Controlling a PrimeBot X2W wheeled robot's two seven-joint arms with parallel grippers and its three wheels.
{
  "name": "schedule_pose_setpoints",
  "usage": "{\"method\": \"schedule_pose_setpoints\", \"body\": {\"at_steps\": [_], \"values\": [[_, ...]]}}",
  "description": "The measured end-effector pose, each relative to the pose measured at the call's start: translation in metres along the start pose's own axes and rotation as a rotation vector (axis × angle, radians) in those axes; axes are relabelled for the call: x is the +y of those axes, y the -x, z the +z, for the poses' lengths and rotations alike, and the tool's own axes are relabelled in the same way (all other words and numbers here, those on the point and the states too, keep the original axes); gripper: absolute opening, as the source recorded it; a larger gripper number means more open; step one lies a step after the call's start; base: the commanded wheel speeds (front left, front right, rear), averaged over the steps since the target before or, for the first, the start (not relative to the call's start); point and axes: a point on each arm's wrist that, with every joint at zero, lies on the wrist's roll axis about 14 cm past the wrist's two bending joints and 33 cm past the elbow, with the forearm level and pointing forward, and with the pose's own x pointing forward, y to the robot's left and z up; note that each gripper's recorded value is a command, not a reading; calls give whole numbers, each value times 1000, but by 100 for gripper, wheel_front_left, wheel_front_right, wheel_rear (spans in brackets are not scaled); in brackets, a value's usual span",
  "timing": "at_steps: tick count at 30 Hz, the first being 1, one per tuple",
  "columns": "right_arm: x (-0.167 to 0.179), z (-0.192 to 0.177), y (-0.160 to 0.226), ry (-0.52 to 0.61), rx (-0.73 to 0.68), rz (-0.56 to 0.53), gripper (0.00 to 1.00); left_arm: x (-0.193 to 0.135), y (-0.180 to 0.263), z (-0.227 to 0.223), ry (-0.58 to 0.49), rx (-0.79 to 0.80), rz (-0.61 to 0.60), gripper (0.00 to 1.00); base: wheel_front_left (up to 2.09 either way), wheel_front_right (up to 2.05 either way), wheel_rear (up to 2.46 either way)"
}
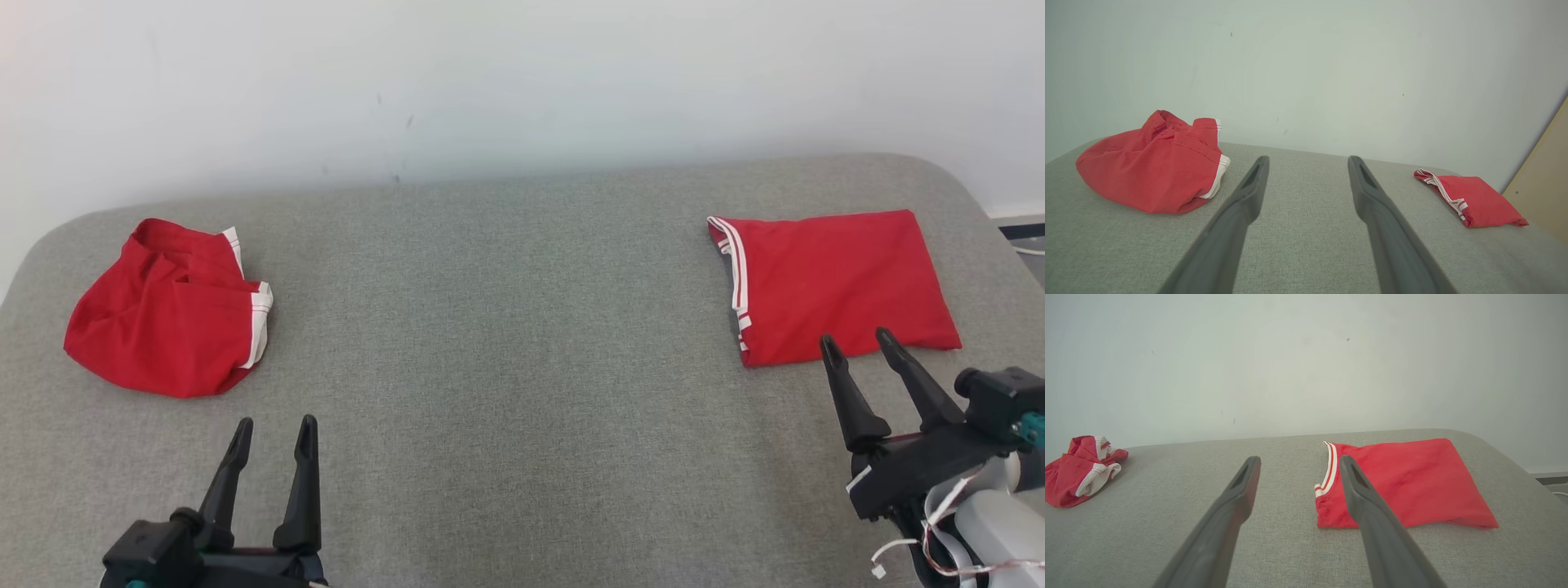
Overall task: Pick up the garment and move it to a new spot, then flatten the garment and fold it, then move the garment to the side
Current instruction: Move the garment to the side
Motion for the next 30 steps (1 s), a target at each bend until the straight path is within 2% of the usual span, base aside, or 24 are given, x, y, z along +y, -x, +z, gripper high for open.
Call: {"method": "schedule_pose_setpoints", "body": {"at_steps": [14,30], "values": [[30,-4,25,-76,-53,-3,100,5,7,2,-17,-11,42,100,0,0,0],[42,5,25,-51,-109,1,100,14,10,2,-36,-8,68,100,0,0,0]]}}
